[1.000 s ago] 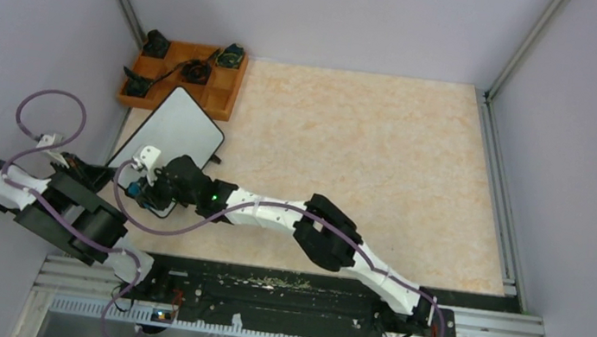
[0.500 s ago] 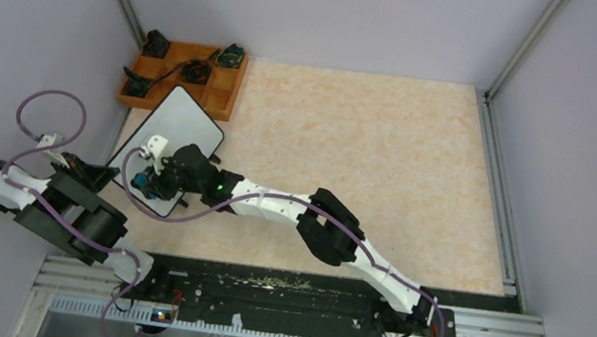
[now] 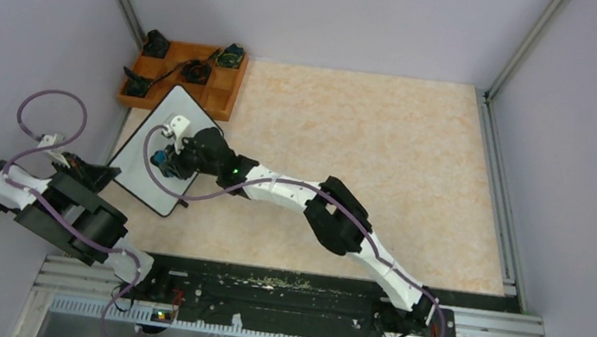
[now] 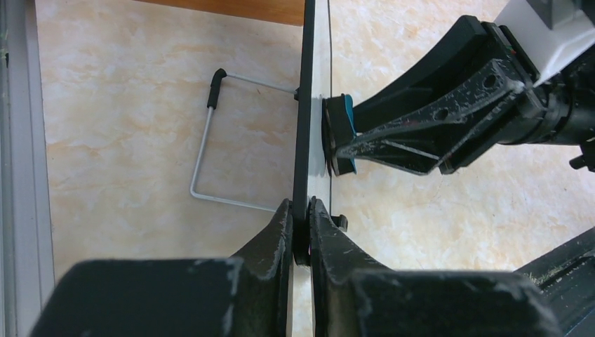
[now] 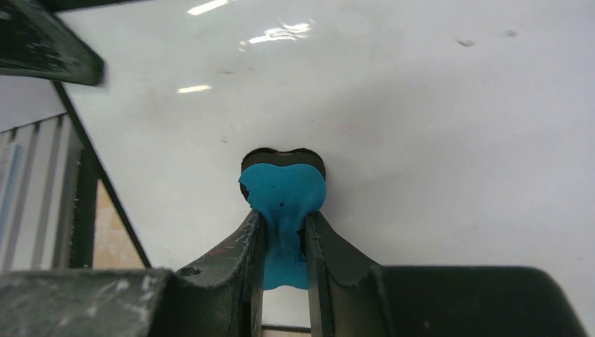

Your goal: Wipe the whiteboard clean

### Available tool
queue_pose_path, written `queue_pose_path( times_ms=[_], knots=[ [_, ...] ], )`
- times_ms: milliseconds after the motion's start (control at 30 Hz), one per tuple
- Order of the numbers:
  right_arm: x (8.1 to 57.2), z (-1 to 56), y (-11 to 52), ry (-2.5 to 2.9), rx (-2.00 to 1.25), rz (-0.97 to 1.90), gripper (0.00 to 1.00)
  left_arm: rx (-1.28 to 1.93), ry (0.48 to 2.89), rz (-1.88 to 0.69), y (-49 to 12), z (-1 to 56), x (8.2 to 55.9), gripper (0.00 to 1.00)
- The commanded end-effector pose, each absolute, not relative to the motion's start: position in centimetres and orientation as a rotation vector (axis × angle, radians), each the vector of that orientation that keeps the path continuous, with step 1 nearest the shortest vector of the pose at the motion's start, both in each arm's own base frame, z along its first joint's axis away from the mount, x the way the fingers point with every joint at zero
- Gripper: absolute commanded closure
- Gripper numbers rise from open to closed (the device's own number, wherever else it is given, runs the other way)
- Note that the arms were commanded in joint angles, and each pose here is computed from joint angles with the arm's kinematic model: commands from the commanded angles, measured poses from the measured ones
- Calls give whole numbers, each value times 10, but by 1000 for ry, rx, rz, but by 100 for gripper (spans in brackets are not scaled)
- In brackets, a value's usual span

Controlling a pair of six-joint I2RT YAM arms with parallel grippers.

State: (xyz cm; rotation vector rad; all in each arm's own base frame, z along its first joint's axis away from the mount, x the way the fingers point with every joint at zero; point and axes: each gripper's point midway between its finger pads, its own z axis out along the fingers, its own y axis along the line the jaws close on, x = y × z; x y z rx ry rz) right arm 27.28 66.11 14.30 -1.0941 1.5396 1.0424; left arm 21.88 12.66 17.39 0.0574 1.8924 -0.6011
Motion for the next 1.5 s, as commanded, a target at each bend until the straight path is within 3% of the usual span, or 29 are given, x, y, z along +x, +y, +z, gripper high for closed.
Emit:
queue_pose_path(
  times_ms=[0,300,600,1000,1233,1467],
  knots=[
    [341,156,618,1558,-942,854,100,154,1972,-539,126,160,210,100],
    [363,199,543,1631,-837,727,100,160,1972,-527,126,163,210,100],
    [422,201,390,1965,-626,543,100,165,1962,-504,125,171,210,100],
    [454,138,183,2375,-241,240,100,173,1944,-492,121,174,211,100],
    [430,111,142,2482,-151,189,100,166,1934,-506,123,172,212,100],
    [414,87,135,2555,-155,161,100,160,1930,-518,125,170,214,91]
  ],
)
